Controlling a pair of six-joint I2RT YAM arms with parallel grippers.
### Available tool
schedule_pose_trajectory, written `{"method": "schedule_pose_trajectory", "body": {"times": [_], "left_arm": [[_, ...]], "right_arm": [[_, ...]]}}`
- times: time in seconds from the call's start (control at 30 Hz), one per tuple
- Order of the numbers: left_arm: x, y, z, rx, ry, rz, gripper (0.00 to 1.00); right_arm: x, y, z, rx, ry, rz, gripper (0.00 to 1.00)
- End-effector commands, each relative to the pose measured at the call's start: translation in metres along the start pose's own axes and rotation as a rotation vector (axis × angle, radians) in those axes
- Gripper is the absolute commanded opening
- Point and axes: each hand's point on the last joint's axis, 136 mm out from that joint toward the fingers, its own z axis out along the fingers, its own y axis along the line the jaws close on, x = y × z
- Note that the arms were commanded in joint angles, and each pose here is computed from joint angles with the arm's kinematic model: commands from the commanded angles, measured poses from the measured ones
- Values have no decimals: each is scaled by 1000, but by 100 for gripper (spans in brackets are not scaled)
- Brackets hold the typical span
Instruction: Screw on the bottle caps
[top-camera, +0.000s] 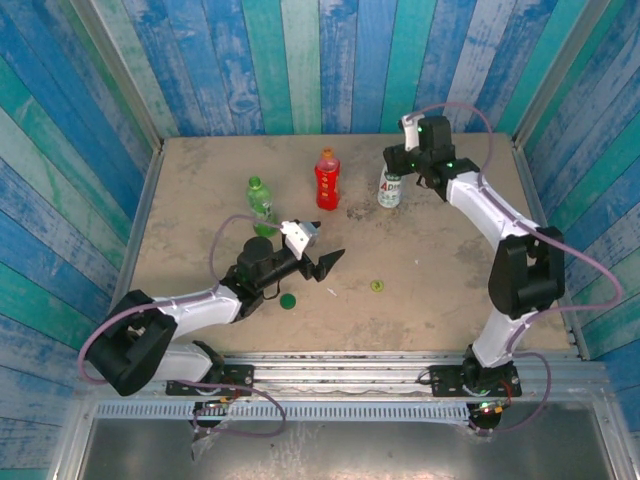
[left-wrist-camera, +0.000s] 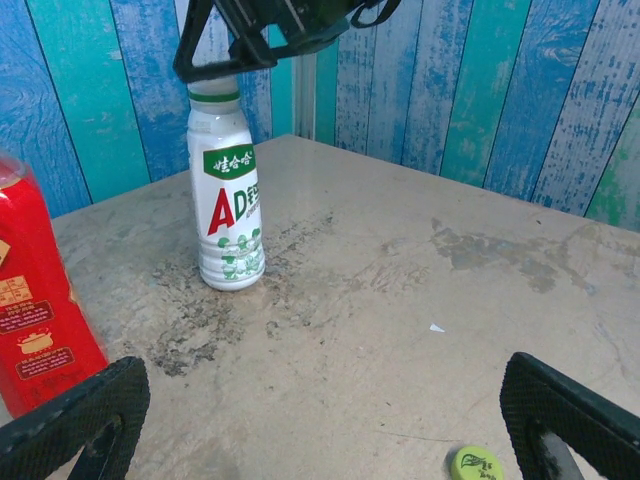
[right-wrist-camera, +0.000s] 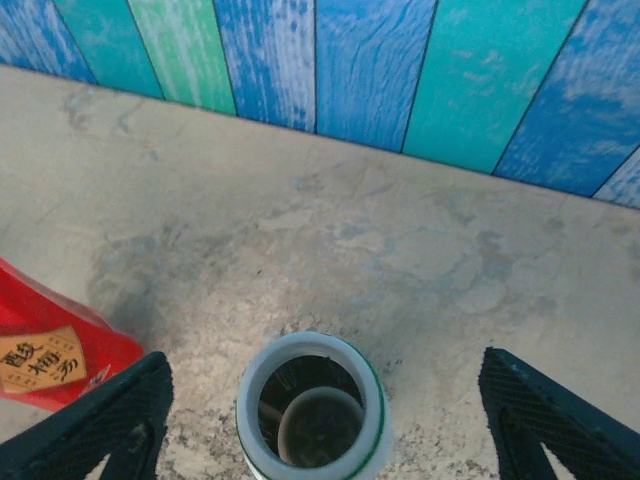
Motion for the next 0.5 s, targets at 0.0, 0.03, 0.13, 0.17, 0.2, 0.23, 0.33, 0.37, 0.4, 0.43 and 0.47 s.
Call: {"method": "schedule_pose_trajectory", "body": {"times": [0.0,0.03,0.13,0.17,0.2,0.23,0.33,0.37,0.4,0.43,0.47], "left_arm": [[0,-2,6,17,2,4,94],[1,-2,6,16,5,5,94],[3,-2,5,15,10,6,94],[3,-2,5,15,10,7,94],[3,-2,4,12,11,6,94],[3,-2,4,13,9,7,94],[2,-2,3,7,6,1,94],[3,-2,3,7,6,-1,94],[3,-2,3,8,5,-3,94],[3,-1,2,6,3,-4,94],[4,-2,2,7,3,-5,94]], "right_arm": [[3,3,6,-29,38,0,76],[6,4,9,-31,45,-3,73],[11,1,16,-24,61,-7,63],[12,1,17,-26,65,-9,59],[13,2,17,-27,68,-13,56],[13,2,16,-29,70,-17,53],[13,6,14,-51,72,-34,47],[13,7,12,-63,72,-39,45],[12,11,10,-81,71,-46,43],[12,15,6,-102,70,-51,42],[12,18,3,-120,68,-52,41]]}}
